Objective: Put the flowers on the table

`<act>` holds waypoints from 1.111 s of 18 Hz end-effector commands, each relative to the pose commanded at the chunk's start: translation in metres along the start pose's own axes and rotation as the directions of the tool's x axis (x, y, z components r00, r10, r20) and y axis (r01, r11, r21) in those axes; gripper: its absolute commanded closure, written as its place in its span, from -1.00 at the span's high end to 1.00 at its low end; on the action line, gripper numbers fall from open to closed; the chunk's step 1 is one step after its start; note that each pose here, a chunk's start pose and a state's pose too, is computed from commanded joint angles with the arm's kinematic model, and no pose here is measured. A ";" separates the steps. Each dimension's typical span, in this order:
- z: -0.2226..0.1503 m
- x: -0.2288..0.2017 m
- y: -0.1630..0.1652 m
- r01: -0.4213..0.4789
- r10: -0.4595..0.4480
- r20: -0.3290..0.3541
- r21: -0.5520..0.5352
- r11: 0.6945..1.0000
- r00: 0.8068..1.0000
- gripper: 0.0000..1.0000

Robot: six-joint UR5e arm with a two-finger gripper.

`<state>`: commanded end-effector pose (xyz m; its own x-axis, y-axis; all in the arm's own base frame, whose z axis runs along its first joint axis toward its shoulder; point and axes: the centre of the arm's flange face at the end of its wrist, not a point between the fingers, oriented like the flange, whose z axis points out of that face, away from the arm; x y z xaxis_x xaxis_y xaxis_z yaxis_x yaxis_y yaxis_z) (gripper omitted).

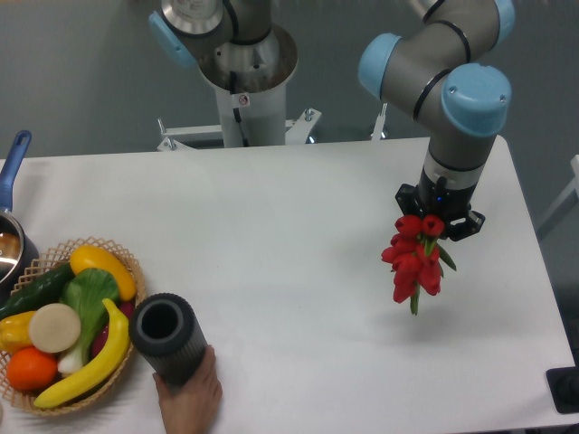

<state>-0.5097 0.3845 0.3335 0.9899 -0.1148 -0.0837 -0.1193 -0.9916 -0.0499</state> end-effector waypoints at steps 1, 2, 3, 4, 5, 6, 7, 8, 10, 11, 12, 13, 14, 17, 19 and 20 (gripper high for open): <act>0.001 0.002 -0.004 -0.007 0.007 -0.003 -0.002 1.000 1.000 -0.84; 0.003 0.003 -0.006 -0.011 0.011 -0.006 -0.001 1.000 1.000 -0.85; 0.004 0.003 -0.007 -0.010 0.010 -0.009 -0.002 1.000 1.000 -0.84; 0.005 0.003 -0.007 -0.010 0.010 -0.012 0.002 1.000 1.000 -0.84; 0.005 0.005 -0.009 -0.015 0.015 -0.013 -0.001 1.000 1.000 -0.83; 0.009 0.010 -0.018 -0.027 0.027 -0.019 -0.003 1.000 0.999 -0.83; 0.019 0.015 -0.028 -0.037 0.037 -0.033 -0.006 0.999 0.999 -0.83; 0.024 0.019 -0.037 -0.036 0.036 -0.040 -0.005 0.999 0.999 -0.83; 0.034 0.023 -0.049 -0.020 0.020 -0.038 0.005 1.000 0.999 -0.82; 0.042 0.027 -0.051 -0.017 0.017 -0.047 0.005 1.000 0.999 -0.79; 0.050 0.033 -0.052 -0.020 0.020 -0.059 -0.001 1.000 0.998 -0.79; 0.054 0.039 -0.054 -0.027 0.027 -0.058 0.000 1.000 0.998 -0.78; 0.055 0.041 -0.055 -0.031 0.031 -0.054 0.002 1.000 0.998 -0.74; 0.058 0.043 -0.058 -0.017 0.017 -0.048 0.013 1.000 0.999 -0.27; 0.058 0.043 -0.059 0.005 -0.004 -0.046 0.016 1.000 0.999 0.69; 0.059 0.044 -0.060 0.011 -0.010 -0.050 0.024 1.000 0.999 1.00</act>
<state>-0.4634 0.4428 0.2741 0.9937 -0.1076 -0.0329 -0.1098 -0.9912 -0.0744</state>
